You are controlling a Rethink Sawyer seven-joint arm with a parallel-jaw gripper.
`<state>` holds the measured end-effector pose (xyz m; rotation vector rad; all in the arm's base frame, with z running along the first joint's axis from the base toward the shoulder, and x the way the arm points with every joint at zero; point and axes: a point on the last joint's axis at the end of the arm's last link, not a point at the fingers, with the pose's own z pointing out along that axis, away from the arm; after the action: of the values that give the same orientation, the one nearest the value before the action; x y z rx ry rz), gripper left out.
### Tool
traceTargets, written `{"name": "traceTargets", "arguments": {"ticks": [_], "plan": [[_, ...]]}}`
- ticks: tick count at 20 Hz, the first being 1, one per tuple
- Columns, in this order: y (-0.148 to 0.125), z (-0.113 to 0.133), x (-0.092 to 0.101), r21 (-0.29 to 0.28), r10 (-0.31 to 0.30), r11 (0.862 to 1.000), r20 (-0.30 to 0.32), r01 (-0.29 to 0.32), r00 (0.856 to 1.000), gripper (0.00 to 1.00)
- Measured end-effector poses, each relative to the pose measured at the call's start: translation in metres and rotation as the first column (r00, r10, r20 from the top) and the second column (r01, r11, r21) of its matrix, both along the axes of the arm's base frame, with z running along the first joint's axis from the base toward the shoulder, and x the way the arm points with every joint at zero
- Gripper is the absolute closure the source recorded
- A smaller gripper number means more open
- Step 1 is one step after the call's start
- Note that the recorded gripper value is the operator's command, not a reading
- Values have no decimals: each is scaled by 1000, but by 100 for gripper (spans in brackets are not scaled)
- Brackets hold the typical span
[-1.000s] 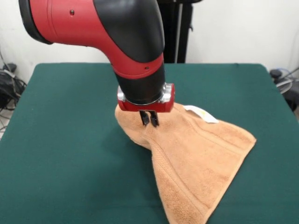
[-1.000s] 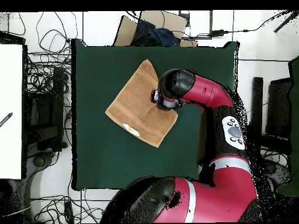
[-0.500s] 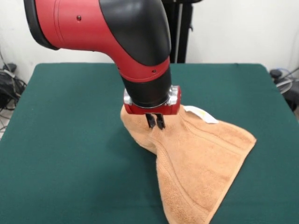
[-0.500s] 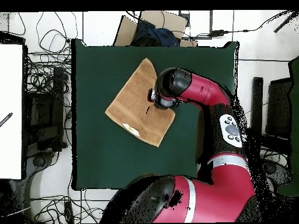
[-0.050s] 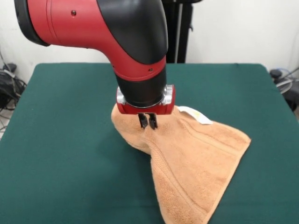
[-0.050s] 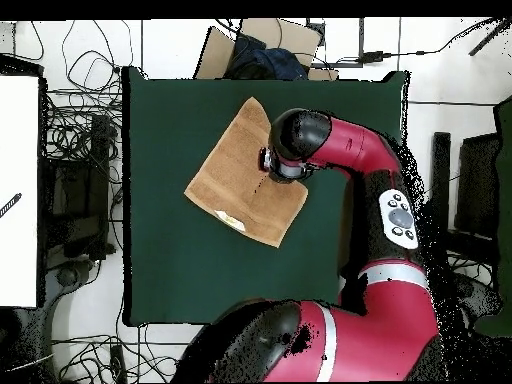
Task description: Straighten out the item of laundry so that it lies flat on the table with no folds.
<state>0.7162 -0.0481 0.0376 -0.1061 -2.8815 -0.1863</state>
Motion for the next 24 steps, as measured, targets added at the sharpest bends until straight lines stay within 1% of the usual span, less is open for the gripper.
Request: {"name": "traceTargets", "arguments": {"ticks": [4,7,13,18,20,21,24], "plan": [[-1,1,8,8,4,1000,6,-4,1000,100],[-3,-4,12,12,9,1000,3,-9,1000,100],[-15,-11,11,4,15,1000,-3,-15,1000,100],[-41,-7,5,-1,-7,1000,-2,7,1000,100],[-60,-3,-1,-9,-23,1000,-5,23,1000,100],[-75,0,-6,-16,-36,999,-7,36,999,100],[-99,7,-12,-28,-55,998,-2,55,998,100]]}}
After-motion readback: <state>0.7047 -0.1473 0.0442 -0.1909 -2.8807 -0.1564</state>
